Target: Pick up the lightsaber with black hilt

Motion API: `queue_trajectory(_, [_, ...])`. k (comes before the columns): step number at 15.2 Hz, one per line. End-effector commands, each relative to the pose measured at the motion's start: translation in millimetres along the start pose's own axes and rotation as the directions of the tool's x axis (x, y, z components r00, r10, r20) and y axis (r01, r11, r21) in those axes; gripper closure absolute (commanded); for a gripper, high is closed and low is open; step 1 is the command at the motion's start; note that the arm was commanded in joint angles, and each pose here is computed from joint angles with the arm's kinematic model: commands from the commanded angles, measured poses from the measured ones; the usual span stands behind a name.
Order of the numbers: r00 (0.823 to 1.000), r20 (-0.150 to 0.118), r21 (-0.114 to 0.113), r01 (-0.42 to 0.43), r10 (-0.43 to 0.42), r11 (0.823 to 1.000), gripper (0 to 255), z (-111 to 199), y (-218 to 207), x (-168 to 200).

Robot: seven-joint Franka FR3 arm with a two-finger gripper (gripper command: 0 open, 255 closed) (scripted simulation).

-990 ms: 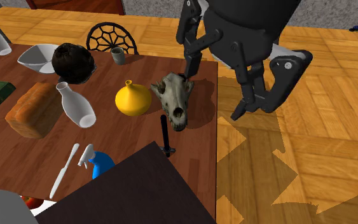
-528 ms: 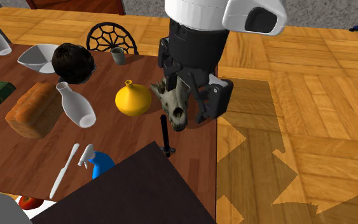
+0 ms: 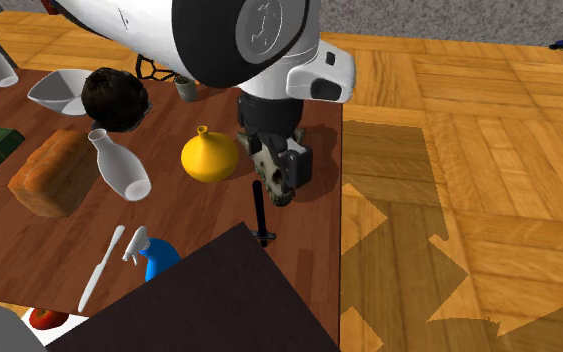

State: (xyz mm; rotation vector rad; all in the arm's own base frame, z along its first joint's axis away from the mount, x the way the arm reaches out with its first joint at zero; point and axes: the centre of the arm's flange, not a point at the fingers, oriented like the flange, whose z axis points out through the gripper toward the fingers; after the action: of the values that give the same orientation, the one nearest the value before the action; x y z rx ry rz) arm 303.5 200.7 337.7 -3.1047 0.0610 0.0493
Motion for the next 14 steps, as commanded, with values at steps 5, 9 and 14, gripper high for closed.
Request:
queue_trajectory(5, [0.999,-0.029,-0.016,-0.032,0.032,0.999,0,66.0,-46.9,2.5])
queue_trajectory(9, [0.999,-0.036,-0.020,-0.041,0.040,0.999,0,94.1,-58.9,4.9])
queue_trajectory(14, [0.999,-0.036,-0.020,-0.041,0.040,0.999,0,120.5,-58.0,5.7])
